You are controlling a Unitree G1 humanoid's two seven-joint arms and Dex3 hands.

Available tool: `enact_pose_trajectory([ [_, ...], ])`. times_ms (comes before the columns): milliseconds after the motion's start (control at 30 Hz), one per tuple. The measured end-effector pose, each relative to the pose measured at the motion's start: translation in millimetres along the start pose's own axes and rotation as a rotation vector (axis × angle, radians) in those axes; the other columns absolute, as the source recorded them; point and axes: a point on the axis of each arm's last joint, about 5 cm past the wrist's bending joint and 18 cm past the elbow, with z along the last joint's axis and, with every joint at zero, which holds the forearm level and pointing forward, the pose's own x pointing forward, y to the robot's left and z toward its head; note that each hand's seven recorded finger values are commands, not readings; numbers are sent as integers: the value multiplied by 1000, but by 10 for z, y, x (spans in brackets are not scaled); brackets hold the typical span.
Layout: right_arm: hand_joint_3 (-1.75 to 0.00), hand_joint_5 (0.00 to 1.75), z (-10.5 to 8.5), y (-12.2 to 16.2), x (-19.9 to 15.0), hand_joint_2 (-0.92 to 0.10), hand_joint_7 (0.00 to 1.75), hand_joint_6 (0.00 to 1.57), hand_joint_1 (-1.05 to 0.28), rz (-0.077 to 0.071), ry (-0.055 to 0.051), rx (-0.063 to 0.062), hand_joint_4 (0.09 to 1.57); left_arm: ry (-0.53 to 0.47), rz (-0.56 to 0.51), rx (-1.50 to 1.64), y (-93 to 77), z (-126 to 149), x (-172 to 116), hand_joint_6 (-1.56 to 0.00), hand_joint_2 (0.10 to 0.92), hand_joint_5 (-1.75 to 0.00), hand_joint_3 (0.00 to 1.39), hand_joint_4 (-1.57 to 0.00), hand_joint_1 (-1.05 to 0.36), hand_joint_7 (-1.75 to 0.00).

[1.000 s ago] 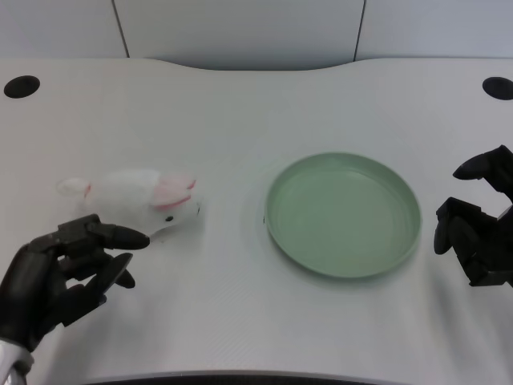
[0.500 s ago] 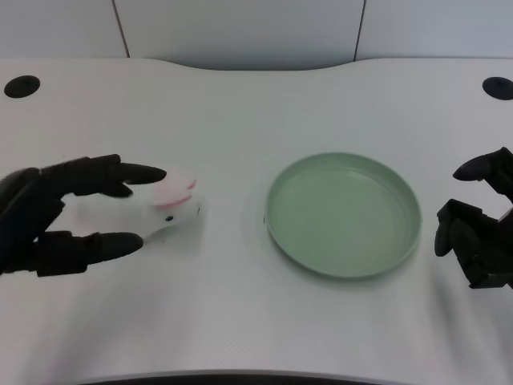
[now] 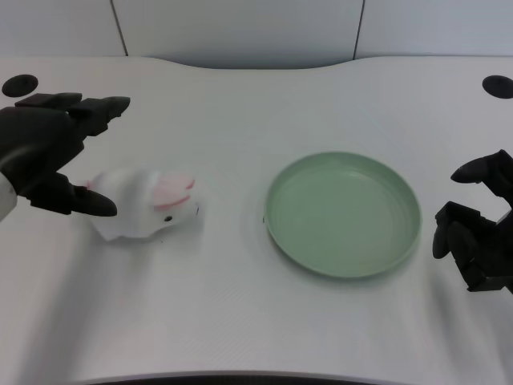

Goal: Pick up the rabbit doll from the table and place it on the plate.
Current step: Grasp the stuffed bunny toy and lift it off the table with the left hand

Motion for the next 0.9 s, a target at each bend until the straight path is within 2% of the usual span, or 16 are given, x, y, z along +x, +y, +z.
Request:
enact_pose_trajectory([
  [167,-1743,1571,2,1,-7,34,1543,822,8,2,-2,-1,1088,57,-102,-18,13,11,205,-8,920,1,37,1,-982,-1],
  [400,-1730,1559,6,-2,-19,41,1541,834,-34,5,-6,1,1098,119,-250,-9,-91,76,465,1,921,1,45,1,-1040,1],
  [567,-1731,1559,7,-11,-34,37,1534,828,-24,2,-7,0,1104,123,-295,-11,-121,90,526,-2,911,1,39,1,-1046,-1],
  [767,-1740,1576,25,-6,-43,30,1519,816,32,4,-17,-7,1106,143,-425,-77,-195,159,677,-42,883,1,14,1,-1048,-23],
  [900,-1742,1600,62,4,-54,29,1537,816,43,4,-28,-13,1098,153,-483,-90,-233,199,740,-52,876,1,7,1,-1048,-29],
])
